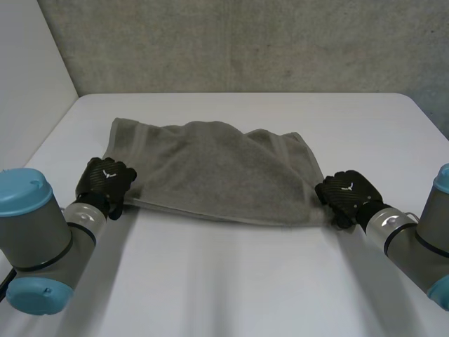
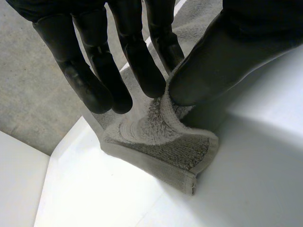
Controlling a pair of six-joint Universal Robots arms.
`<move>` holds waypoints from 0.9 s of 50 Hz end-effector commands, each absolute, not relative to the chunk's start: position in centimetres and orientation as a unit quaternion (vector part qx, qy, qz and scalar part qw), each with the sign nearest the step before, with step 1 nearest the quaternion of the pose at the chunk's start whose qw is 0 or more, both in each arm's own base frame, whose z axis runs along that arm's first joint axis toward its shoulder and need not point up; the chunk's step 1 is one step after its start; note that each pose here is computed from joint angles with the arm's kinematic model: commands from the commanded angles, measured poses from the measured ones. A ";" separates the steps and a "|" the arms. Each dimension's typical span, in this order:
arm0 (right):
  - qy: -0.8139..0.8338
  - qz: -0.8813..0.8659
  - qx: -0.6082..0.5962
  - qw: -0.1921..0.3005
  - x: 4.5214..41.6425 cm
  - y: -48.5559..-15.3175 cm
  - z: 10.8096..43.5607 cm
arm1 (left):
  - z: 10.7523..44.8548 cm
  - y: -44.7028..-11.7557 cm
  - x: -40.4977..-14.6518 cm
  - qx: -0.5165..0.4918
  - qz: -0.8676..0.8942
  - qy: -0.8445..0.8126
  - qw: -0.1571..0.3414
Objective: Fold the towel.
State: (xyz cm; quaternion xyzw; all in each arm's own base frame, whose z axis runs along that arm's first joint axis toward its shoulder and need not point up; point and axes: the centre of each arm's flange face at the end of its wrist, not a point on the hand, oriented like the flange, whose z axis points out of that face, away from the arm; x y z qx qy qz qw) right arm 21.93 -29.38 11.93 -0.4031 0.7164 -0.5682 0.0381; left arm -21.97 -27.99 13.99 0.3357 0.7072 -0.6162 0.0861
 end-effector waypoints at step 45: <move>0.706 -0.607 -0.365 -0.007 19.8 -30.6 15.2 | 13.0 -29.4 -21.1 0.333 -0.617 0.705 0.107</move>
